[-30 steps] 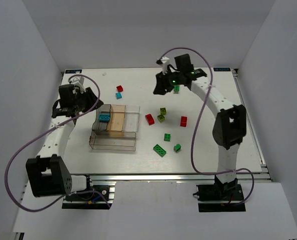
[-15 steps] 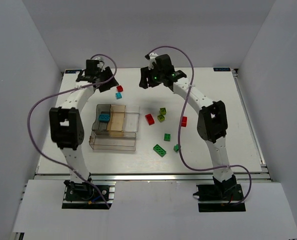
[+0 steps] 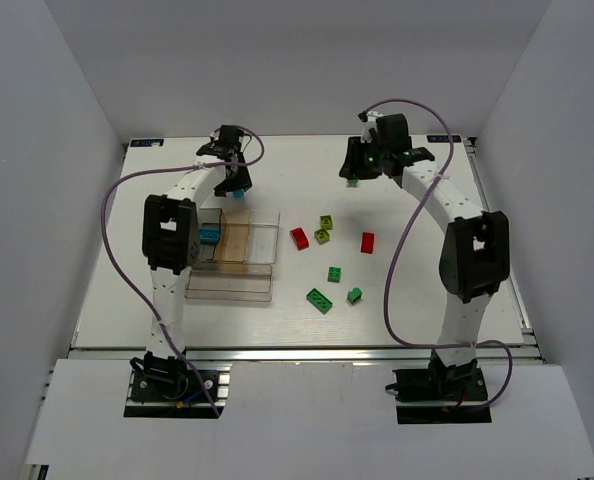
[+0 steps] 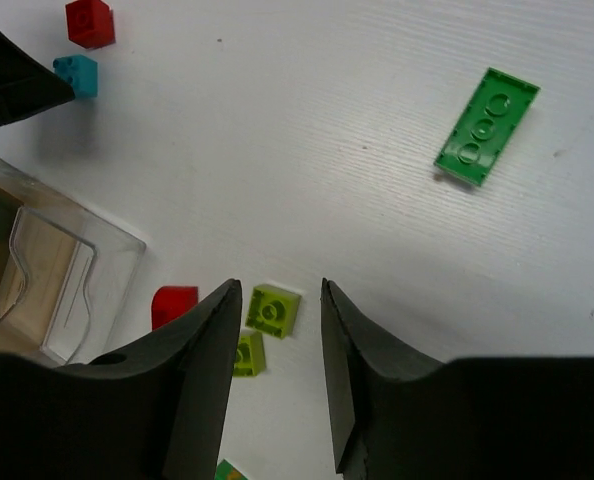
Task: Sort the legos into containers by color
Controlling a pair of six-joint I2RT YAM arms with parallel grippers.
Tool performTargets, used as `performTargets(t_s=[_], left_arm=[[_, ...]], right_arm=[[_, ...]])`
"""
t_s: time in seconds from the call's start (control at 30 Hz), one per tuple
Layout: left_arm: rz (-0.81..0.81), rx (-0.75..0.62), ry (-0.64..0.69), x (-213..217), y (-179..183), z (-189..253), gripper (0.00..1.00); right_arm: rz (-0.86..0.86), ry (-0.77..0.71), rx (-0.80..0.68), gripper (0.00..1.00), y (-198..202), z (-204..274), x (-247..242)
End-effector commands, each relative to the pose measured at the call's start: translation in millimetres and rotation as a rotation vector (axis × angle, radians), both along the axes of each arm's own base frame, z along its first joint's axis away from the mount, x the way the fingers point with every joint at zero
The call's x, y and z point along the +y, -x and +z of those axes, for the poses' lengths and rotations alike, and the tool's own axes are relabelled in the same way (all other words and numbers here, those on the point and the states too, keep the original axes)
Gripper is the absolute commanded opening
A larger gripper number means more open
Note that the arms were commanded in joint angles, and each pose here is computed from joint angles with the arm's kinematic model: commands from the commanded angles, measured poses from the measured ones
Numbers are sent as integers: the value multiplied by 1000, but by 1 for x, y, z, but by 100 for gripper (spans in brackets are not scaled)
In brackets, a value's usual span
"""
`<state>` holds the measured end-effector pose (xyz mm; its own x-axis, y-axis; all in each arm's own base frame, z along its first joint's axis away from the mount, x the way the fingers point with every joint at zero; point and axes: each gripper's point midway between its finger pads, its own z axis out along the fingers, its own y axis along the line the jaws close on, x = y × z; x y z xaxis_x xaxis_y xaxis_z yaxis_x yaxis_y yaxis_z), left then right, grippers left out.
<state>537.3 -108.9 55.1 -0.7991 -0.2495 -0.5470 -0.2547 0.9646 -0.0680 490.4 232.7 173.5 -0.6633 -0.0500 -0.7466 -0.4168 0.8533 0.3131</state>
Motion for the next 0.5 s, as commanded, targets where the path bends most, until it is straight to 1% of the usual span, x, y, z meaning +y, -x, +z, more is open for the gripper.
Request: performTargets(t_s=[0.0, 0.07, 0.17, 0.4, 0.47], left_arm=[[44, -67, -66, 6, -13, 21, 67], [47, -51, -69, 5, -15, 11, 67], [64, -40, -59, 3, -18, 0, 65], [54, -38, -32, -4, -25, -8, 56], [58, -32, -37, -2, -22, -10, 47]], right_arm=[[25, -46, -48, 44, 15, 28, -6], [16, -37, -33, 44, 21, 20, -17], [14, -27, -56, 44, 30, 24, -30], [6, -8, -70, 44, 45, 22, -50], [0, -9, -70, 44, 46, 23, -55]])
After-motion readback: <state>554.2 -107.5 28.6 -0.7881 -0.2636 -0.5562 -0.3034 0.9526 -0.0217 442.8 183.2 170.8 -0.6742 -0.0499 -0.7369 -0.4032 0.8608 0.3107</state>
